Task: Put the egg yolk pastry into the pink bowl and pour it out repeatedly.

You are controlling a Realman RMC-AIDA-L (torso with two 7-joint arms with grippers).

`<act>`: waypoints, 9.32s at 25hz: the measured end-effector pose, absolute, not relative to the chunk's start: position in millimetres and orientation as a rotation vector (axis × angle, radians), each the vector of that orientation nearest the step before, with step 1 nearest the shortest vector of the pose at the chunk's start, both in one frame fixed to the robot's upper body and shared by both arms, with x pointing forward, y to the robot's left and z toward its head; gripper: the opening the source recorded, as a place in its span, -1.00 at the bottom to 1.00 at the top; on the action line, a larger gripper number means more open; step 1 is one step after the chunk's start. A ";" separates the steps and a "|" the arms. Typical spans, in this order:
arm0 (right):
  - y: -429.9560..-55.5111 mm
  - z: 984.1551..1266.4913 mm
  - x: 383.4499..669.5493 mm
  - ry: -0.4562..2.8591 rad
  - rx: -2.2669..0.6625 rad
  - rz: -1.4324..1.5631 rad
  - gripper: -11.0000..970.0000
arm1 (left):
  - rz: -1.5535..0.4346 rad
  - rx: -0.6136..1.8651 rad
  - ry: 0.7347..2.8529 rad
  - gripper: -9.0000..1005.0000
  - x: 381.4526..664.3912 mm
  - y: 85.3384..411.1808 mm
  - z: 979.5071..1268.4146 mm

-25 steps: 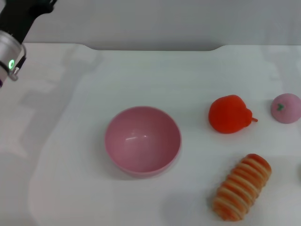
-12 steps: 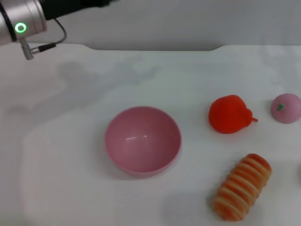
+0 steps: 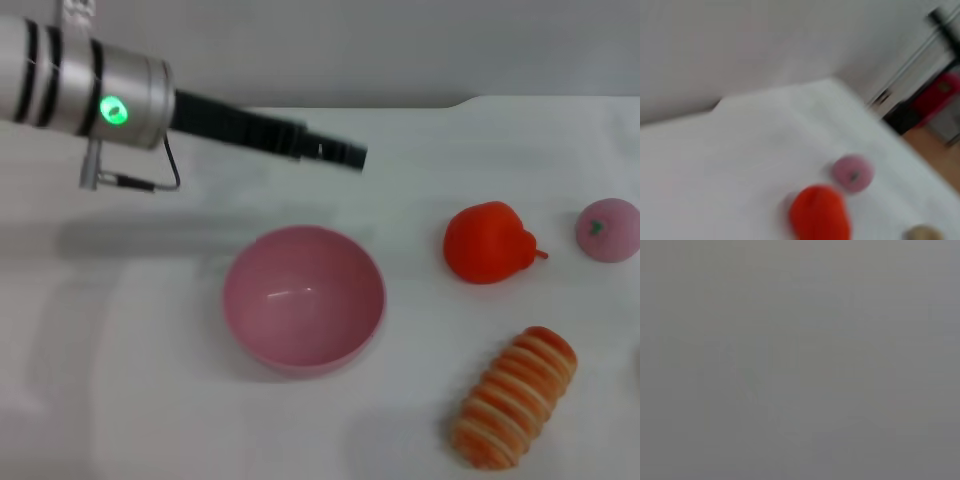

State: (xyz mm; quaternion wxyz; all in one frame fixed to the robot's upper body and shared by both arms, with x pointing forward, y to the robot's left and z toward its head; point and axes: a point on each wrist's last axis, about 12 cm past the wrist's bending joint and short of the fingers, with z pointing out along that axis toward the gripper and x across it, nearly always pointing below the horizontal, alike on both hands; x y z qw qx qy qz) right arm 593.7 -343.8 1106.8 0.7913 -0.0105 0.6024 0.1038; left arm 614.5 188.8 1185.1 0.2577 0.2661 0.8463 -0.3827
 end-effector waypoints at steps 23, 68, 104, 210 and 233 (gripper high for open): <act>-362.3 1088.7 556.4 1.299 0.050 0.277 0.38 | -0.408 0.734 2.663 0.51 602.9 192.7 1155.2; -365.6 1088.5 561.6 1.306 0.086 0.270 0.38 | -0.378 0.739 2.702 -0.88 596.6 189.7 1119.7; -323.7 1204.2 558.1 2.652 -1.274 0.460 0.38 | -0.404 0.957 2.576 -0.91 618.1 139.8 1191.6; -213.8 1289.5 563.3 1.816 -1.329 0.647 -0.67 | -0.487 1.003 2.457 -0.91 617.6 125.6 1185.0; -376.6 1232.7 516.2 1.402 -0.485 0.682 -0.04 | -0.285 0.979 1.717 -0.92 614.7 64.4 1167.1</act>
